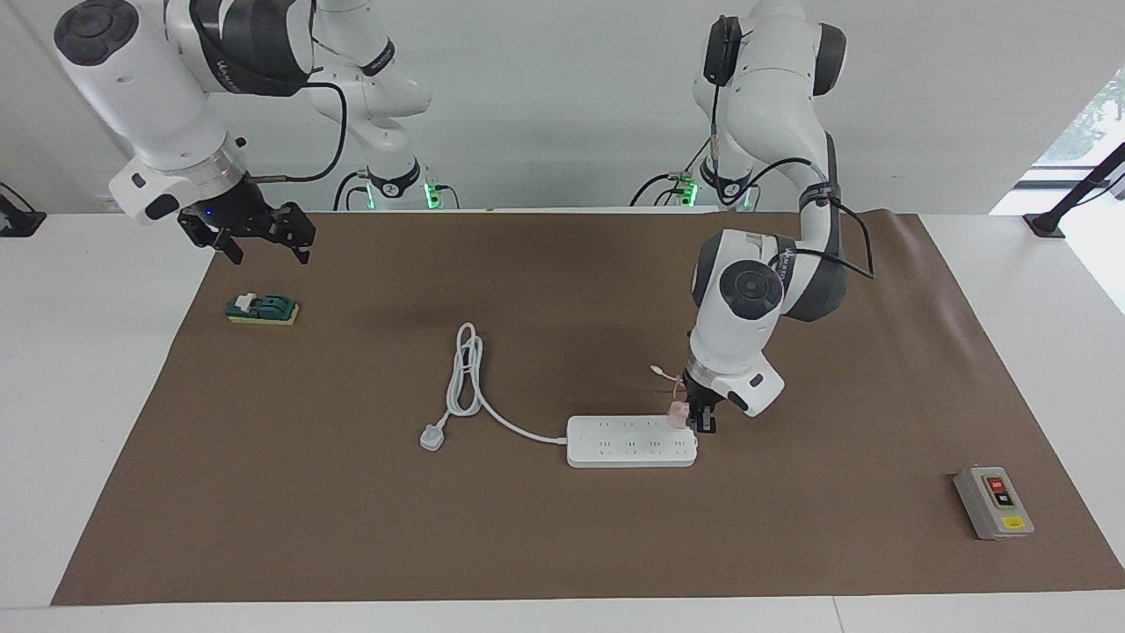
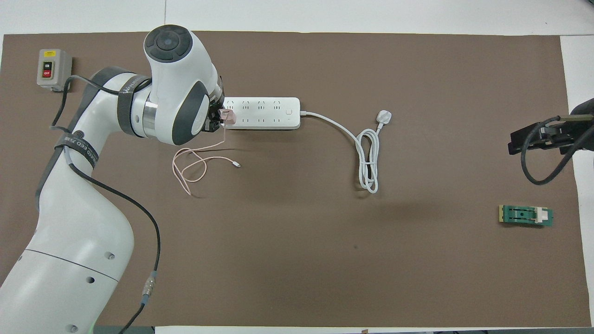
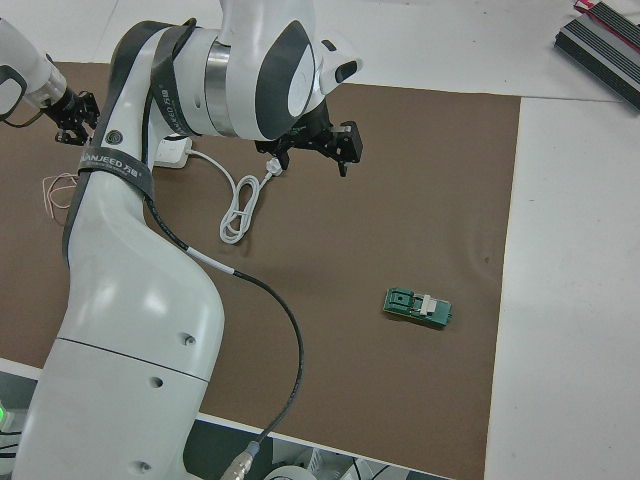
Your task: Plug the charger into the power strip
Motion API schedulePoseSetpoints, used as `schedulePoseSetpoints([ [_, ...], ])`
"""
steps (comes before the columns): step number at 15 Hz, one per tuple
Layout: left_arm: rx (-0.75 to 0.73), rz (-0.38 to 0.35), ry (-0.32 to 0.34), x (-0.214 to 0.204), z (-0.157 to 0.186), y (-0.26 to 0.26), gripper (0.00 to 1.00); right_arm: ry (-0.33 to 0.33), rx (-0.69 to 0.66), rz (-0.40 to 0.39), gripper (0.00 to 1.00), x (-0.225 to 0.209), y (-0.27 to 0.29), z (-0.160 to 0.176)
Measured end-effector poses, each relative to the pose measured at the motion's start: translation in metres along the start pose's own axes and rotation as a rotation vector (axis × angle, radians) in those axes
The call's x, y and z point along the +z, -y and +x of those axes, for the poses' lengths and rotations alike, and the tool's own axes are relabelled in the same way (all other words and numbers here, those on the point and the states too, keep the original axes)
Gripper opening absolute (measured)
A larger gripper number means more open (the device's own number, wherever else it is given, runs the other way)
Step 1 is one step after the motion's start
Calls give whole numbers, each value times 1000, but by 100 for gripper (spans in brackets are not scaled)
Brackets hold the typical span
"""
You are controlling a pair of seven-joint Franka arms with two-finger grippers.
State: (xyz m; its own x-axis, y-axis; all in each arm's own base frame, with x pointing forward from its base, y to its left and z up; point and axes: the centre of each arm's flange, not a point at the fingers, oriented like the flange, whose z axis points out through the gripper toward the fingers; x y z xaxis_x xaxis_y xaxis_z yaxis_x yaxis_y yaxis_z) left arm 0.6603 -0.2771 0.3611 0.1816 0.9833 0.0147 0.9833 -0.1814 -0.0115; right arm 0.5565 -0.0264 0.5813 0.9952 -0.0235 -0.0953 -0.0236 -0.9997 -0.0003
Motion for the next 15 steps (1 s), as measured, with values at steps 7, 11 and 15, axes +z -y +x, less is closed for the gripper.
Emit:
schedulePoseSetpoints([
  [7, -2, -12, 2, 3, 0, 2, 31, 0, 0, 0, 100, 0, 0, 0],
  [11, -2, -34, 7, 5, 1, 7, 31, 0, 0, 0, 100, 0, 0, 0],
  [15, -4, -55, 3, 10, 0, 12, 31, 0, 0, 0, 100, 0, 0, 0],
])
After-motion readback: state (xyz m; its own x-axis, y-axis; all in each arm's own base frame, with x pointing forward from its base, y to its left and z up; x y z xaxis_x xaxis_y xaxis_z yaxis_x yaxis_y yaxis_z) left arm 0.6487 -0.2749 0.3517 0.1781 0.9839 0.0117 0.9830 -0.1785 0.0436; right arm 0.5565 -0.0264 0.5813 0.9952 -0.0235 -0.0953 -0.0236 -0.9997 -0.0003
